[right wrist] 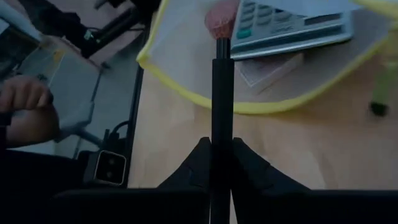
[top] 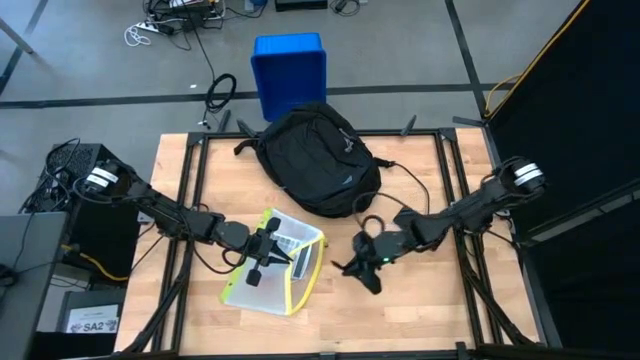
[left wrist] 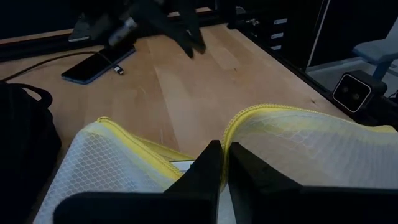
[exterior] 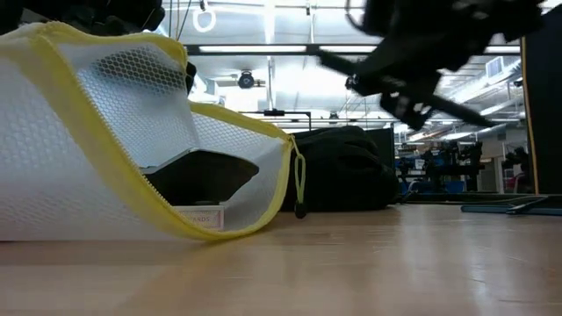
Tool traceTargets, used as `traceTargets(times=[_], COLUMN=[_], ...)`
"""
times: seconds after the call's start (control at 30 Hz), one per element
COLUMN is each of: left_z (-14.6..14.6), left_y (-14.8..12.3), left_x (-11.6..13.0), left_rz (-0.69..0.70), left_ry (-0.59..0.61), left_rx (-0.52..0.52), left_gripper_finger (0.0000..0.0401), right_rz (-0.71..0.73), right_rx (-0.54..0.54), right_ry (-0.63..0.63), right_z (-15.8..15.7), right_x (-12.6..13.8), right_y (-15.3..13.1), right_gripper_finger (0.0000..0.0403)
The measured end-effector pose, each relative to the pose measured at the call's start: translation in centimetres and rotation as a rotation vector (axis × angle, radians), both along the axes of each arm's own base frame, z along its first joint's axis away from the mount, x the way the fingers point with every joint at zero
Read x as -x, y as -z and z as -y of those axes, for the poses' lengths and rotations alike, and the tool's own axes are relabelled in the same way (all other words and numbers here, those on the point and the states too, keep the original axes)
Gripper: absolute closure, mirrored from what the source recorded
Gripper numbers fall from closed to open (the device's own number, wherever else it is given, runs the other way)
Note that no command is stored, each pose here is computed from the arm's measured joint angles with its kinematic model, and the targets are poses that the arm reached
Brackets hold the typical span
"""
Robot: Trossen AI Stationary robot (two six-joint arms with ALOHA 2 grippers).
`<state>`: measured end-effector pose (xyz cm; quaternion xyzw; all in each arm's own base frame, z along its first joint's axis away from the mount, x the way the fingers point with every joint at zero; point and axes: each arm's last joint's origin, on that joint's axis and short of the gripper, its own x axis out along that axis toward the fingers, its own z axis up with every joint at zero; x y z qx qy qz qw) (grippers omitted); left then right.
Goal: Unpack backpack
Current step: Put the pen into the yellow zip bag
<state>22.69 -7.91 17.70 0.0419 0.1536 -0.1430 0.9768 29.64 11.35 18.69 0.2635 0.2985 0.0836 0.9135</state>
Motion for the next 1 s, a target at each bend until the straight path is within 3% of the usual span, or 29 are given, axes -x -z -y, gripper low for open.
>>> traceTargets(times=[0.27, 0.43, 0.63, 0.73, 1.0], left_z=[0.0, 0.0, 0.0, 0.0, 0.0], left_y=[0.0, 0.1, 0.1, 0.1, 0.1], left_x=[0.0, 0.0, 0.0, 0.0, 0.0], left_rz=[-0.002, -0.006, -0.008, -0.008, -0.007], left_ry=[0.0, 0.0, -0.001, -0.001, -0.001], left_rx=[-0.001, -0.002, -0.003, -0.003, -0.008], left_gripper_finger=[0.0401, 0.0401, 0.0401, 0.0401, 0.0401], right_rz=[-0.167, -0.311, -0.323, -0.262, -0.225], right_rx=[-0.026, 0.007, 0.062, 0.221, 0.869], right_ry=[-0.119, -0.101, -0.134, -0.242, -0.381], right_z=[-1.2, -1.4, -1.8, -2.2, -4.2], right_x=[-6.8, -9.4, -11.7, -12.5, -11.5], right_y=[-0.1, -0.4, -1.2, -1.5, -3.2], right_gripper_finger=[0.0395, 0.0395, 0.0395, 0.0395, 0.0395])
